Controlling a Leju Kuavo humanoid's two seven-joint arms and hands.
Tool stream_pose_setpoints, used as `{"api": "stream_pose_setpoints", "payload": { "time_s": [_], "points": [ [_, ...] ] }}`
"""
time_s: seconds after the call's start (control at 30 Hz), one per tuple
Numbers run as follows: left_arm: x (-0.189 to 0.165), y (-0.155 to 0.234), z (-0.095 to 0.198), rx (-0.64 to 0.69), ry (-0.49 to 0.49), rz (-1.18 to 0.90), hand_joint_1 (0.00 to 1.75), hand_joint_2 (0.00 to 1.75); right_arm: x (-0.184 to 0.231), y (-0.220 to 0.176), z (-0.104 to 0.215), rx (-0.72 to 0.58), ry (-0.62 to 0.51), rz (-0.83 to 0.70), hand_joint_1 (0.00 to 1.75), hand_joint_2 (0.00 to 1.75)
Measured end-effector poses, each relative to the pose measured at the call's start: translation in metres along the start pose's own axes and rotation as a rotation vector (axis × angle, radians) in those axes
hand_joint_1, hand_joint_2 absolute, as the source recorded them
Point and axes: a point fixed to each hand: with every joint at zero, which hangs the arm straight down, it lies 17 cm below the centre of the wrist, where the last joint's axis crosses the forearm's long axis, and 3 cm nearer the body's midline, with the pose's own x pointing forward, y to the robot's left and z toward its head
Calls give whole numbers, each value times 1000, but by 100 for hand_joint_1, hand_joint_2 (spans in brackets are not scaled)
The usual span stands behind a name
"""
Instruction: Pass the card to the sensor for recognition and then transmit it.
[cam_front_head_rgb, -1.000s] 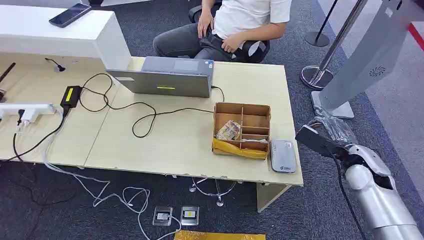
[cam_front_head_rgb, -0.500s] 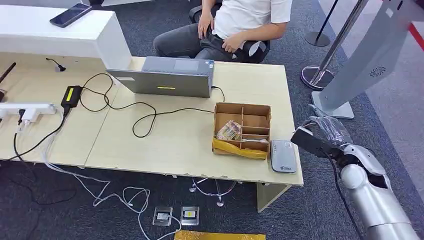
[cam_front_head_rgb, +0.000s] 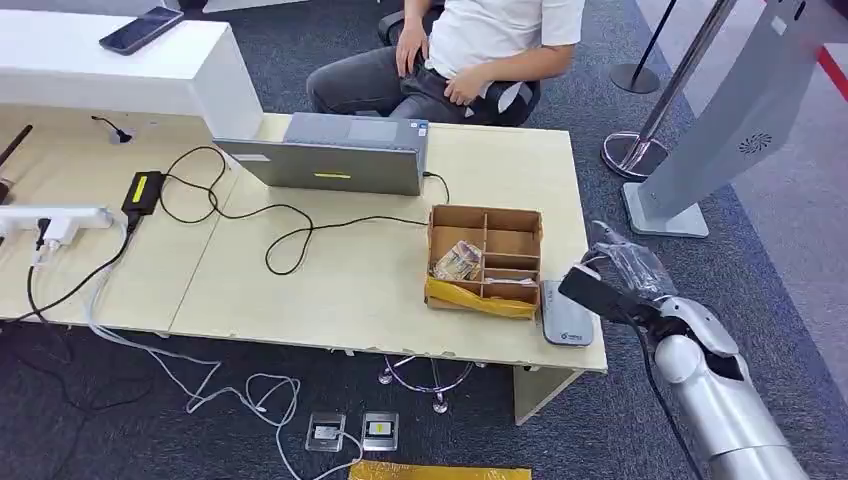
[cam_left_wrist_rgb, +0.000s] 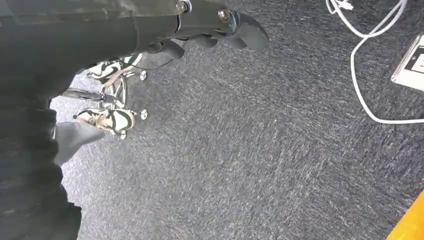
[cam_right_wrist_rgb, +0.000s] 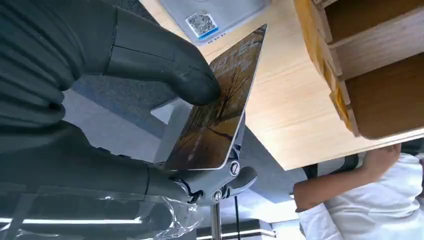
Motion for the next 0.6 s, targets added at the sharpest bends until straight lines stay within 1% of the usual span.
{"api": "stream_pose_setpoints", "payload": {
  "time_s": [0.27,0.6],
  "points": [
    [0,-1,0,-4,0,1,0,175,6,12,-2,21,-6,-9,175,175],
    [0,-1,0,-4,0,-3,0,175,10,16,-3,27,-9,-14,175,175]
  ]
}}
